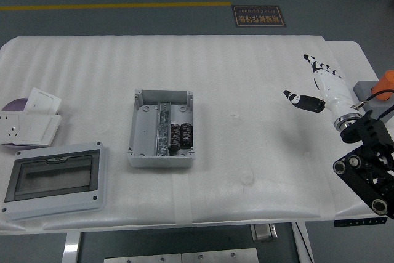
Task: Pick up the battery,place it into the box
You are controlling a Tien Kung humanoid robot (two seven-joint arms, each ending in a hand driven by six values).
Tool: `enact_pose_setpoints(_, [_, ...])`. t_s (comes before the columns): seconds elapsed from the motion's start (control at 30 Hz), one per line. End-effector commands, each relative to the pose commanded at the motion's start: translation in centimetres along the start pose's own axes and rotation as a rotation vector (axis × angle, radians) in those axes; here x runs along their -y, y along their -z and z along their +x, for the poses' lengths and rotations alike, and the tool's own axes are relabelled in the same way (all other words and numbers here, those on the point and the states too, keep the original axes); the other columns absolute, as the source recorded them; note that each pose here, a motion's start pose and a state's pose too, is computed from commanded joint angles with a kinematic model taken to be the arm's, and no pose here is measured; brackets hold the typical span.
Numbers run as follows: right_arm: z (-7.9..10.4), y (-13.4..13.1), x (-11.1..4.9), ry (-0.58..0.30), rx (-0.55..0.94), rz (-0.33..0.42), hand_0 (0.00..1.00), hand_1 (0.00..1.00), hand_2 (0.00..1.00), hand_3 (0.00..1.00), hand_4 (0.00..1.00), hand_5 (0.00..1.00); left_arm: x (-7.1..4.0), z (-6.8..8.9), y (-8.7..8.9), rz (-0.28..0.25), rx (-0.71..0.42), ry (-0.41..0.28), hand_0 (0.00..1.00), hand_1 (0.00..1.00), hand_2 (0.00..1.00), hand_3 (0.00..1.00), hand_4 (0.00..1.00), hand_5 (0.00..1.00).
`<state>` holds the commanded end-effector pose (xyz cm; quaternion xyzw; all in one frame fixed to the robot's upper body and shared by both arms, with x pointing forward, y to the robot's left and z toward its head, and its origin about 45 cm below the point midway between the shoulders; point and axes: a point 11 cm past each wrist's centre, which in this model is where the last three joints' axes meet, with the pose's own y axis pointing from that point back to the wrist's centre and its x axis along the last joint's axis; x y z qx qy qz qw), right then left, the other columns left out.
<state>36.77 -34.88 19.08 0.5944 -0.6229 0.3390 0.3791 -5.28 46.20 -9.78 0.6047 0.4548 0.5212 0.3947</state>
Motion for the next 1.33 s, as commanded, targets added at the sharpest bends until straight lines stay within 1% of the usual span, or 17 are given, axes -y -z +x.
enact_pose_setpoints(0.17, [-0.2, -0.6, -1.6, -0.036, 0.176, 0.018, 0.998, 0.942, 0.977, 0.998, 0.801, 0.412, 0.0, -0.2, 0.0, -0.001, -0.003, 0.003, 0.621, 0.643, 0.515, 0.554, 0.599, 0.363])
enact_pose_setpoints(0.23, [-1.2, -0.4, -2.4, -0.006, 0.276, 0.042, 0.998, 0.942, 0.977, 0.998, 0.801, 0.412, 0.0, -0.3, 0.0, 0.002, -0.004, 0.007, 0.621, 0.643, 0.515, 0.554, 0.599, 0.363])
enact_pose_setpoints(0.27, [-1.6, -0.2, -2.7, 0.005, 0.32, 0.056, 0.944, 0.933, 0.979, 0.998, 0.798, 0.421, 0.0, -0.3, 0.0, 0.003, -0.004, 0.008, 0.622, 0.643, 0.515, 0.555, 0.598, 0.36])
enact_pose_setpoints(0.37, [-2.8, 0.6, -3.6, 0.04, 0.466, 0.106, 0.944, 0.933, 0.979, 0.998, 0.798, 0.421, 0.1, -0.5, 0.1, 0.006, -0.005, 0.011, 0.622, 0.643, 0.515, 0.555, 0.598, 0.36])
enact_pose_setpoints(0.43, [-3.2, 1.2, -4.0, 0.05, 0.56, 0.139, 0.944, 0.933, 0.979, 0.998, 0.798, 0.421, 0.1, -0.6, 0.1, 0.007, -0.005, 0.014, 0.622, 0.643, 0.515, 0.555, 0.598, 0.36])
enact_pose_setpoints(0.47, [-3.5, 1.4, -4.2, 0.056, 0.606, 0.155, 0.88, 0.873, 0.929, 0.998, 0.813, 0.423, 0.1, -0.6, 0.2, 0.007, -0.005, 0.014, 0.621, 0.643, 0.515, 0.555, 0.6, 0.356])
enact_pose_setpoints(0.63, [-4.2, 1.8, -4.8, 0.055, 0.807, 0.2, 0.88, 0.873, 0.929, 0.998, 0.813, 0.423, 0.1, -0.4, 0.3, 0.012, -0.004, 0.01, 0.621, 0.643, 0.515, 0.555, 0.6, 0.356])
enact_pose_setpoints(0.67, [-4.2, 1.8, -4.9, 0.051, 0.85, 0.205, 0.821, 0.814, 0.844, 0.9, 0.835, 0.456, 0.1, -0.3, 0.3, 0.013, -0.005, 0.008, 0.621, 0.643, 0.515, 0.556, 0.602, 0.353])
enact_pose_setpoints(0.73, [-4.1, 1.6, -5.1, 0.036, 0.929, 0.212, 0.821, 0.814, 0.844, 0.9, 0.835, 0.456, 0.0, -0.1, 0.4, 0.016, -0.006, 0.004, 0.621, 0.643, 0.515, 0.556, 0.602, 0.353])
enact_pose_setpoints(0.83, [-3.7, 0.8, -5.1, -0.004, 1.04, 0.19, 0.821, 0.814, 0.844, 0.9, 0.835, 0.456, 0.0, 0.1, 0.5, 0.019, -0.006, 0.001, 0.621, 0.643, 0.515, 0.556, 0.602, 0.353])
enact_pose_setpoints(0.87, [-3.5, 0.4, -5.1, -0.02, 1.08, 0.173, 0.77, 0.776, 0.814, 0.887, 0.842, 0.509, 0.0, 0.1, 0.5, 0.019, -0.005, 0.001, 0.622, 0.643, 0.516, 0.556, 0.607, 0.356])
enact_pose_setpoints(1.0, [-3.4, -1.1, -5.1, -0.044, 1.225, 0.105, 0.77, 0.776, 0.814, 0.887, 0.842, 0.509, 0.0, 0.2, 0.5, 0.019, -0.002, 0.0, 0.622, 0.643, 0.516, 0.556, 0.607, 0.356])
enact_pose_setpoints(1.03, [-3.5, -1.3, -5.2, -0.041, 1.262, 0.09, 0.77, 0.776, 0.814, 0.887, 0.842, 0.509, 0.0, 0.2, 0.5, 0.019, -0.002, 0.0, 0.622, 0.643, 0.516, 0.556, 0.607, 0.356])
enact_pose_setpoints(1.07, [-3.6, -1.5, -5.2, -0.034, 1.303, 0.075, 0.759, 0.755, 0.785, 0.839, 0.861, 0.679, 0.0, 0.3, 0.5, 0.02, -0.001, -0.001, 0.622, 0.643, 0.517, 0.556, 0.61, 0.357])
enact_pose_setpoints(1.23, [-4.2, -1.9, -5.2, 0.012, 1.489, 0.027, 0.759, 0.755, 0.785, 0.839, 0.861, 0.679, 0.0, 0.6, 0.5, 0.023, 0.002, -0.006, 0.622, 0.643, 0.517, 0.556, 0.61, 0.357])
enact_pose_setpoints(1.27, [-4.2, -1.9, -5.2, 0.018, 1.527, 0.023, 0.736, 0.731, 0.75, 0.766, 0.862, 0.705, 0.0, 0.6, 0.6, 0.024, 0.002, -0.007, 0.622, 0.644, 0.516, 0.556, 0.613, 0.359])
enact_pose_setpoints(1.33, [-4.1, -2.0, -5.2, 0.024, 1.592, 0.02, 0.736, 0.731, 0.75, 0.766, 0.862, 0.705, -0.1, 0.7, 0.6, 0.026, 0.003, -0.008, 0.622, 0.644, 0.516, 0.556, 0.613, 0.359])
